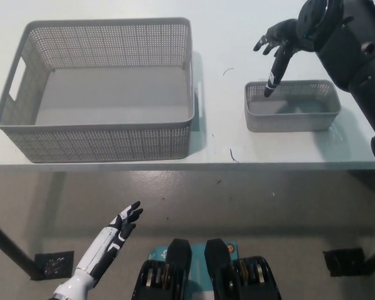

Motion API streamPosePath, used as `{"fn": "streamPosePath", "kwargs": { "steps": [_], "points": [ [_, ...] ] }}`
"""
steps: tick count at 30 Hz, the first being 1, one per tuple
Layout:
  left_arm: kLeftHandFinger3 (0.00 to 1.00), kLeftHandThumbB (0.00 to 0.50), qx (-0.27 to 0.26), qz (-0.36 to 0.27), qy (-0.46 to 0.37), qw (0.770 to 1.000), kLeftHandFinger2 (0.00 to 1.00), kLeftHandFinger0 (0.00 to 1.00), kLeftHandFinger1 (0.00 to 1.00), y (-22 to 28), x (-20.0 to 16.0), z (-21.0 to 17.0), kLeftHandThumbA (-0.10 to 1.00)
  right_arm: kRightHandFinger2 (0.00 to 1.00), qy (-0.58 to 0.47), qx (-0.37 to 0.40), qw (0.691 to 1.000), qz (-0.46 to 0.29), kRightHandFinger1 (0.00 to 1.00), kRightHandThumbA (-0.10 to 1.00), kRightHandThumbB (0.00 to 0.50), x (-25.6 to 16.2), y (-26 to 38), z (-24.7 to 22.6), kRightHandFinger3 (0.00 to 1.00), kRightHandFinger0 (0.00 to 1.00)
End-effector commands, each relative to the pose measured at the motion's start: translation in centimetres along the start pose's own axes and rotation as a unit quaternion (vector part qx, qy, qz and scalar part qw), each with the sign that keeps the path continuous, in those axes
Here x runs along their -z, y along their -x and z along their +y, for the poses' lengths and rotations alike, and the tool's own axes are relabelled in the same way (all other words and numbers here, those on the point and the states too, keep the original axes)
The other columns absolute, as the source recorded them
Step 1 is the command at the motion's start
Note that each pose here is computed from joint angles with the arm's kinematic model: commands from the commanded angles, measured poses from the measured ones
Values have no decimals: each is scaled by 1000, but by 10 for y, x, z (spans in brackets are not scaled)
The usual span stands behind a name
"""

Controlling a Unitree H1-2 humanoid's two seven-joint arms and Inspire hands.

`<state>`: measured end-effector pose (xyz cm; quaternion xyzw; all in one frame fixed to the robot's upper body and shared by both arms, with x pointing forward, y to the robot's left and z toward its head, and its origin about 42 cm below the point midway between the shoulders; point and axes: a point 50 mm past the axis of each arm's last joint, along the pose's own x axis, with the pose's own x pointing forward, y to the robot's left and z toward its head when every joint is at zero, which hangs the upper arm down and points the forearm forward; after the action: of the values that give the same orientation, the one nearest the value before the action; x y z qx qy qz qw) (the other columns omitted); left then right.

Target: Use the right hand to pick up a small rectangular container and put it into a bigger container on the left side

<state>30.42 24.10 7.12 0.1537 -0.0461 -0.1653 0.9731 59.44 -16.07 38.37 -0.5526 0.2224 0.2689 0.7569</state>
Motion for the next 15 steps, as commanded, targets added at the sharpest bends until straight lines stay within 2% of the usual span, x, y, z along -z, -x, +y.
{"fn": "streamPosePath", "kwargs": {
  "steps": [1,6,7,8,11,15],
  "points": [
    [1000,299,6,-21,-17,1000,1000,1000,1000,-4,-10,9,1000,1000,26,20,999,-36,1000,1000,376,-10,20,-25,1000,1000],
    [1000,290,7,-22,-14,1000,1000,1000,1000,-4,-10,8,1000,1000,39,23,998,-39,1000,1000,373,-2,12,-17,1000,1000],
    [1000,289,6,-21,-13,1000,1000,1000,1000,-4,-9,8,1000,1000,57,32,998,-24,1000,1000,420,-1,9,-15,1000,1000],
    [1000,292,6,-20,-12,1000,1000,1000,1000,-4,-9,8,1000,1000,78,46,996,-8,1000,1000,445,-1,7,-12,1000,1000],
    [1000,307,7,-16,-12,1000,1000,1000,1000,-3,-9,7,1000,1000,66,30,997,-10,1000,1000,416,2,1,-5,1000,1000],
    [1000,311,10,-17,-12,1000,1000,1000,1000,-3,-9,8,1000,1000,59,26,998,3,1000,1000,418,5,-3,0,1000,1000]
  ]
}}
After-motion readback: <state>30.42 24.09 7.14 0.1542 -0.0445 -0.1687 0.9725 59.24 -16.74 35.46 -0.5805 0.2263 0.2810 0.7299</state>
